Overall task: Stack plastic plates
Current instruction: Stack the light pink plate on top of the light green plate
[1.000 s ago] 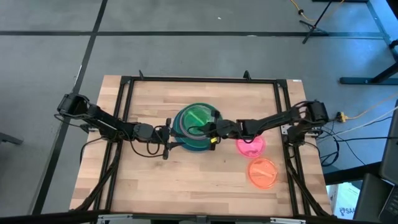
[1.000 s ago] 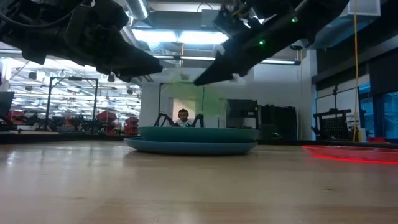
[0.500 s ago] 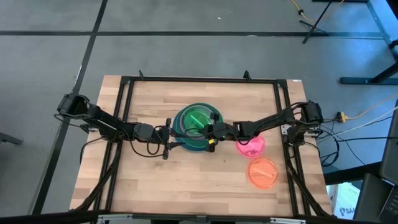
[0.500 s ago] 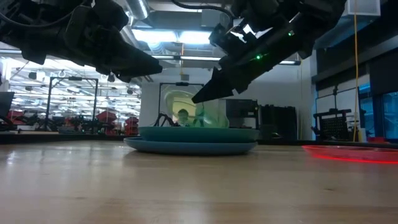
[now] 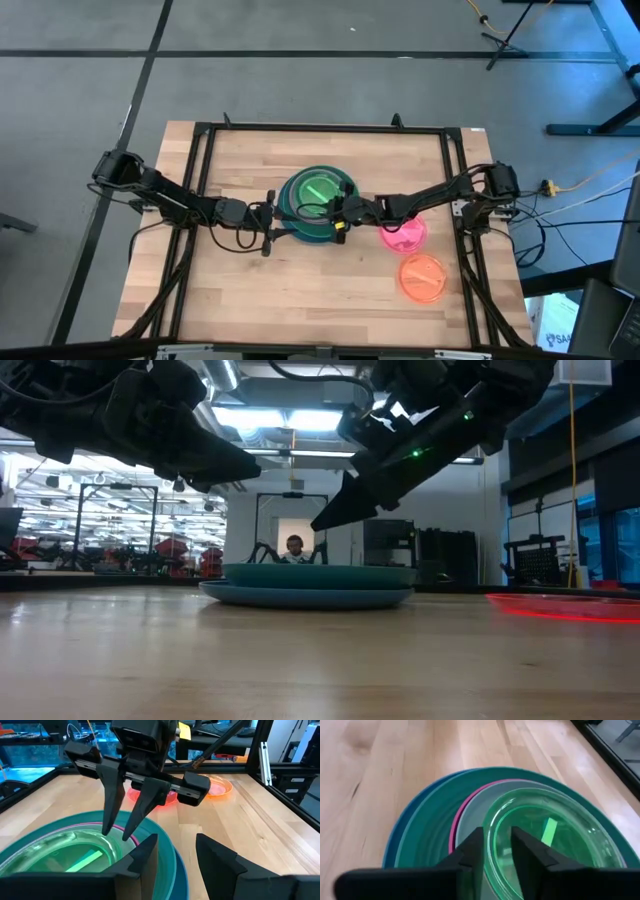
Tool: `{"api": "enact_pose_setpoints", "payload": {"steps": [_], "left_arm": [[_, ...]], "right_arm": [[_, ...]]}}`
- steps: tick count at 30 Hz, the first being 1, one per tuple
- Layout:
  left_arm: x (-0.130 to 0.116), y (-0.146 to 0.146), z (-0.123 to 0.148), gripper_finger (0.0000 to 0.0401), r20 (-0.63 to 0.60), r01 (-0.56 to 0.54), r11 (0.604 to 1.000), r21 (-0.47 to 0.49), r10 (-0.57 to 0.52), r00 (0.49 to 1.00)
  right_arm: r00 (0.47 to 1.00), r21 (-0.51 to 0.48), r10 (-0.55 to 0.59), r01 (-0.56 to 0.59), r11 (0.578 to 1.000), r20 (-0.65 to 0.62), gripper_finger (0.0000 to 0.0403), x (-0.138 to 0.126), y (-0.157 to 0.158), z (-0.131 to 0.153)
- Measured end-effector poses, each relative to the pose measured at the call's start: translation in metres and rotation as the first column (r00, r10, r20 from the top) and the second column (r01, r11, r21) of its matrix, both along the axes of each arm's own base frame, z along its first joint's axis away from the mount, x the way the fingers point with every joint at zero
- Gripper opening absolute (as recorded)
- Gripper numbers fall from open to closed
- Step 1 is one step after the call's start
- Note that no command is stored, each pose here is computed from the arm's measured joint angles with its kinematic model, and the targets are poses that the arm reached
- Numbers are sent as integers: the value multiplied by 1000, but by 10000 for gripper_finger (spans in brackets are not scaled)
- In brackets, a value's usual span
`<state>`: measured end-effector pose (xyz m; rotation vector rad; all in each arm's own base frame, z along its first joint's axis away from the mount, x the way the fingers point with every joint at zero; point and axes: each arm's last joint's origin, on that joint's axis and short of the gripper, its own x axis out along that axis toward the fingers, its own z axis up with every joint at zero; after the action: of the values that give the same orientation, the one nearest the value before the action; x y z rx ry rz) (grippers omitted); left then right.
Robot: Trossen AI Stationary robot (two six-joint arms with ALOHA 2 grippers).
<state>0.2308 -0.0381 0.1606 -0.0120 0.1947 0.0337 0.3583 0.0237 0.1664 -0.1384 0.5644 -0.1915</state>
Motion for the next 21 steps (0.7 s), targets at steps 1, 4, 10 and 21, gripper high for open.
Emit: {"api": "enact_pose_setpoints", "payload": {"steps": [1,4,10,21], "left_arm": [[0,0,0,127,0,0,1000,0,0,1000],[0,0,0,127,0,0,1000,0,0,1000],[0,-1,0,127,-1,24,1000,-5,-24,1000],[-2,-14,0,127,-2,169,985,-26,-169,986]], "right_arm": [[1000,0,2,-2,1000,6,105,0,1,1],[1000,-19,16,-16,1000,15,126,-2,1,8],[999,5,42,-42,999,23,138,-20,16,39],[955,246,71,2,969,-287,138,-79,86,35]]}}
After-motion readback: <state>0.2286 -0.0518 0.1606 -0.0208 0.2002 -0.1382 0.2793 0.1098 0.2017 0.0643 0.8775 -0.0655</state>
